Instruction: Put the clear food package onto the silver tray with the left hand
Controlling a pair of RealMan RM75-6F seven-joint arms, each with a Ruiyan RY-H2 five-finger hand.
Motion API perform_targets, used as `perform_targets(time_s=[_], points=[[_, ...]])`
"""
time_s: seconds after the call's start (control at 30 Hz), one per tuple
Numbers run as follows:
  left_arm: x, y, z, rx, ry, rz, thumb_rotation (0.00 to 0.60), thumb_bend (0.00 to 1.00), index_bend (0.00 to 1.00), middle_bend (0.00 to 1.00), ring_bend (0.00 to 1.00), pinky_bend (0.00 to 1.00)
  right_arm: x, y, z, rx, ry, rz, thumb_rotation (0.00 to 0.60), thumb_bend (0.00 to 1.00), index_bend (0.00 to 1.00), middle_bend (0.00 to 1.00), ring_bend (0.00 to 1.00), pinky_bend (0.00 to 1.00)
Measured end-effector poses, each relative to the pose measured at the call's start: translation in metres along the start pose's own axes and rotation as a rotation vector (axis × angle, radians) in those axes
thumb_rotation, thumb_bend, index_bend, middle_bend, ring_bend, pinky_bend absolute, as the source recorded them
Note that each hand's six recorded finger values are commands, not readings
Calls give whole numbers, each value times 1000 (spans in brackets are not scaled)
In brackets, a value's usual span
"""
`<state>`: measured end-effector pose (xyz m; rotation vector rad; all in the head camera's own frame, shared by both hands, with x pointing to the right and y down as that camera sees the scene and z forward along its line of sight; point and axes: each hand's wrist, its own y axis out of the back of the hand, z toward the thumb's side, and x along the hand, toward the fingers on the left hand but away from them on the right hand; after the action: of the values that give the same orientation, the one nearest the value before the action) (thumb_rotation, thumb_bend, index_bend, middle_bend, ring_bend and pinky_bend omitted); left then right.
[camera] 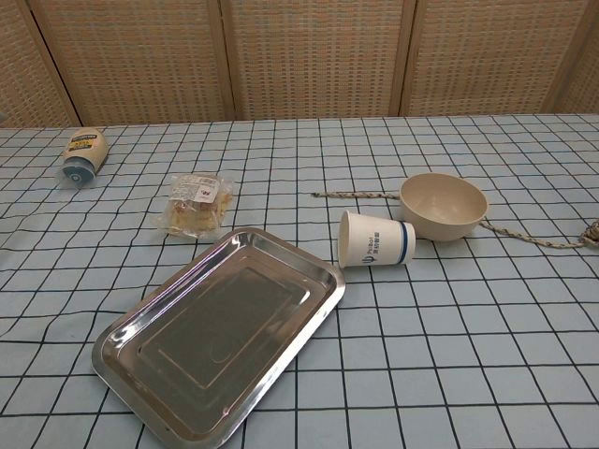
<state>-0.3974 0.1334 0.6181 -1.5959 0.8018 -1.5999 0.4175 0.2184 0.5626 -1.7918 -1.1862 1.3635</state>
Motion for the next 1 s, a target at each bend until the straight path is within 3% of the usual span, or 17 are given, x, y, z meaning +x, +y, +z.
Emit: perform_targets(time_s=[0.3,0.43,0.63,1.0], points=[[74,8,62,33,-39,-95,600,0,0,0,0,0,-8,-4,-12,-6,-41,24,600,44,0,0,0,0],[97,0,90,42,-55,-156,600,0,0,0,0,0,-12,-3,-20,-16,-64,24,600,44,0,0,0,0],[128,-9,130,62,-73,-218,600,0,0,0,0,0,-14,-1,-26,-28,-78,19,600,44,0,0,0,0],[157,-28,170,107,-79,-272,600,0,0,0,0,0,-15,4,-31,-42,-84,4,600,43,0,0,0,0]])
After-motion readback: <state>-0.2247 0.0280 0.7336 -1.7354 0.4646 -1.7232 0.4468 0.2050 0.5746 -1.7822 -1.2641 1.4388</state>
